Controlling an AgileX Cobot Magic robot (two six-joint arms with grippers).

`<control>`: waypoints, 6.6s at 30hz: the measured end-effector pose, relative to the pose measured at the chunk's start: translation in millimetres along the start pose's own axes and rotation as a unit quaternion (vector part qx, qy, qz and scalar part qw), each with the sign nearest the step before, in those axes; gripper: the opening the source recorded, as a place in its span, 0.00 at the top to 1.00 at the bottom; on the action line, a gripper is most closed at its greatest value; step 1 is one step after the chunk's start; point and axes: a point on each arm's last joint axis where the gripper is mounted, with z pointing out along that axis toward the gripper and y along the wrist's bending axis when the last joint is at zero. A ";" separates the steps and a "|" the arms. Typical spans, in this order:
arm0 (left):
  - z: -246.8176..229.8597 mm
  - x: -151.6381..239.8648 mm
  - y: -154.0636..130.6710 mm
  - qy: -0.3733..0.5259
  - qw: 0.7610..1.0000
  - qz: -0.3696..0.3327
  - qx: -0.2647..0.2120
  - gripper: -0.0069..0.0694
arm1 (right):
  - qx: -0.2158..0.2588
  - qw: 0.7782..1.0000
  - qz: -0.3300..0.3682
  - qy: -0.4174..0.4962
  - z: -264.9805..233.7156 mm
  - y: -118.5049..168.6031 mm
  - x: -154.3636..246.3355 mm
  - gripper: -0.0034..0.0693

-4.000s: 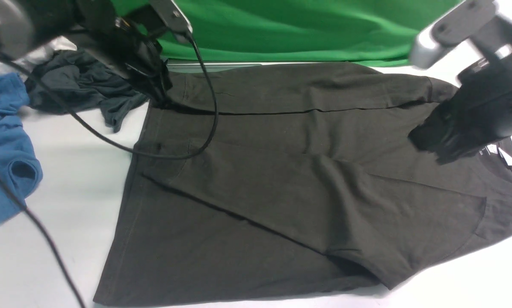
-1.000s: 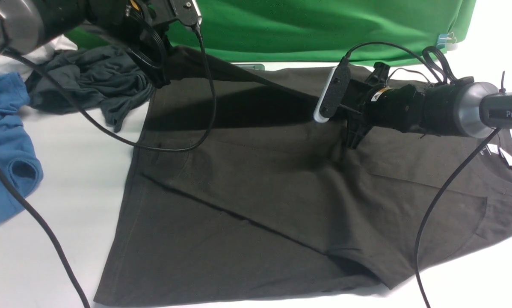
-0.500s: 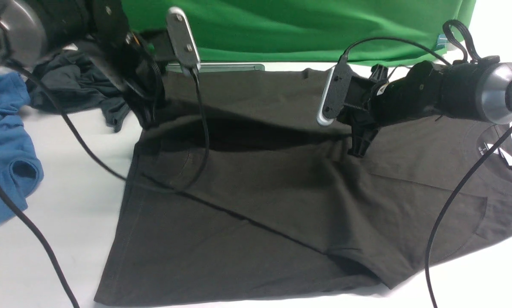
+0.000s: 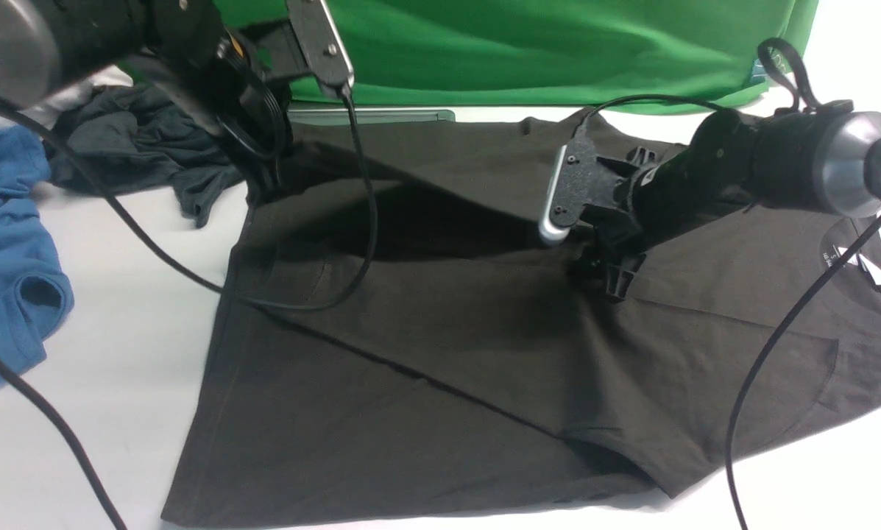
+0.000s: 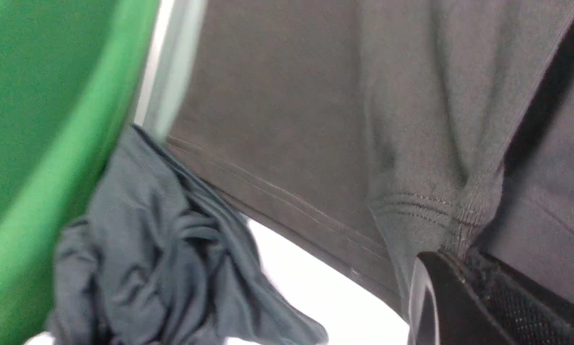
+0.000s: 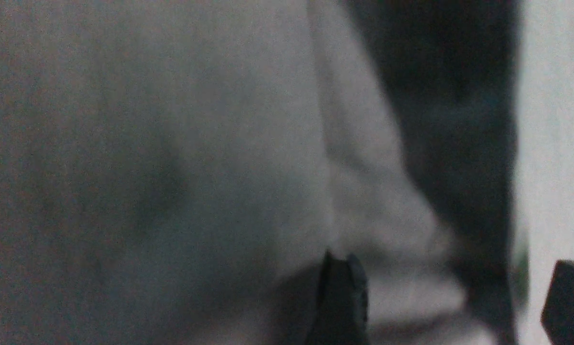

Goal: Fold a long-sleeved shirt on a white desktop.
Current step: 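Fold the left side of the dark shirt inward over its body with the left gripper, then grasp the near edge of the shirt at its hem and shoulder corners, then fold the black garment in half by bringing its near edge over to the far edge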

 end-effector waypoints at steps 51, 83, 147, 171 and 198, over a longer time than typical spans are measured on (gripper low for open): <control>31.3 40.3 -62.4 0.075 0.992 0.000 0.104 0.47 | 0.060 0.996 0.062 -0.013 -43.6 -20.5 -8.2 0.25; 10.4 85.7 -189.3 0.143 0.938 0.142 0.280 0.27 | 0.050 0.967 0.250 0.004 -169.9 21.0 15.5 0.26; -94.8 82.0 -200.2 0.081 0.973 -0.049 0.210 0.87 | -0.034 0.985 0.022 0.168 -111.1 131.5 113.8 0.25; -129.6 83.0 -180.1 0.048 0.971 -0.210 0.099 0.87 | -0.049 0.979 0.098 0.171 -171.0 127.5 84.7 0.90; 14.4 66.9 -11.3 0.031 0.929 -0.368 -0.001 0.87 | 0.069 0.976 0.167 0.120 -86.2 -52.6 49.6 0.90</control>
